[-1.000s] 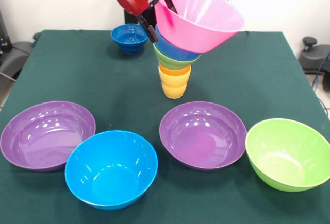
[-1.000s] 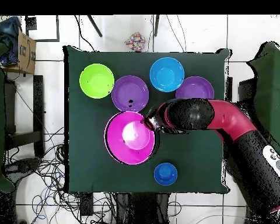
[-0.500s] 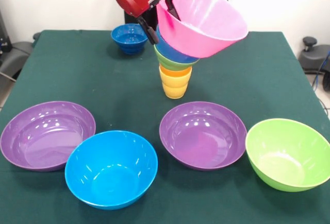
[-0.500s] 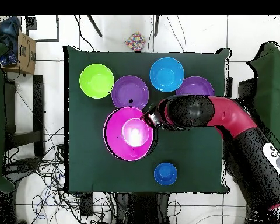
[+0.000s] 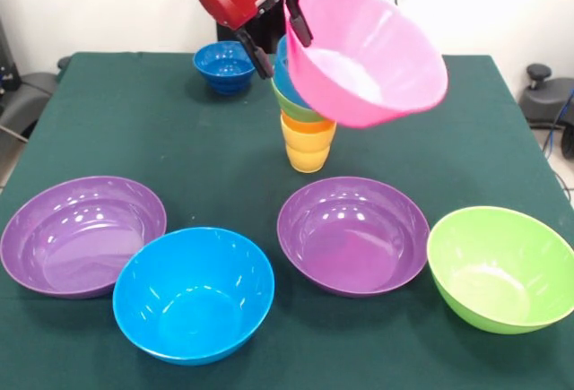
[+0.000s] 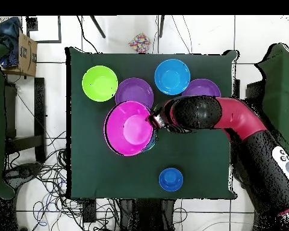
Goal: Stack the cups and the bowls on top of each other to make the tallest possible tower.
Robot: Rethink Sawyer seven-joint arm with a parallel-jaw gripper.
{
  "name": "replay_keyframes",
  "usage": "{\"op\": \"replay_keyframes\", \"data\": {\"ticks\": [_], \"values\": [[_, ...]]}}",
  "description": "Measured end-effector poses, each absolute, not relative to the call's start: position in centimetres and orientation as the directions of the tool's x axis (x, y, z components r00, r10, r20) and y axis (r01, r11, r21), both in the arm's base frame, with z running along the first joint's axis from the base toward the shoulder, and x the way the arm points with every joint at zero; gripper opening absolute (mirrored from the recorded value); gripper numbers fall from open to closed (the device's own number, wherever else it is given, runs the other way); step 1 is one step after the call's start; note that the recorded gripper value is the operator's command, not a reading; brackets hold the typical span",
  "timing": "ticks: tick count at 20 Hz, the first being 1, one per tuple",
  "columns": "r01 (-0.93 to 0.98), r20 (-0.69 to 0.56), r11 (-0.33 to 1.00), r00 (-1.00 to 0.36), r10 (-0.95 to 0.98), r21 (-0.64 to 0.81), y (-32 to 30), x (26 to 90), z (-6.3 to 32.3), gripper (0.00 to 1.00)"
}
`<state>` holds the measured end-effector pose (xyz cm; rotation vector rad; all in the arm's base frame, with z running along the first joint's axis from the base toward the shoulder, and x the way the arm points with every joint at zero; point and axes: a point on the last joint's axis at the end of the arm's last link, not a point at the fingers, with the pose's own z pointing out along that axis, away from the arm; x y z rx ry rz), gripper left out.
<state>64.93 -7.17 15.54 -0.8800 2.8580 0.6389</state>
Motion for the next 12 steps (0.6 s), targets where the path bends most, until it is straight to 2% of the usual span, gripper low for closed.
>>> {"op": "replay_keyframes", "data": {"ticks": [3, 4, 12], "values": [[-0.56, -0.189, 0.747, -0.827, -0.529, 0.359, -7.2, 64.9, 16.0, 1.0], [-0.561, -0.185, 0.747, -0.826, -0.532, 0.356, -7.2, 64.9, 16.2, 0.0], [-0.564, -0.184, 0.752, -0.824, -0.535, 0.342, -7.4, 65.0, 16.8, 0.0]]}}
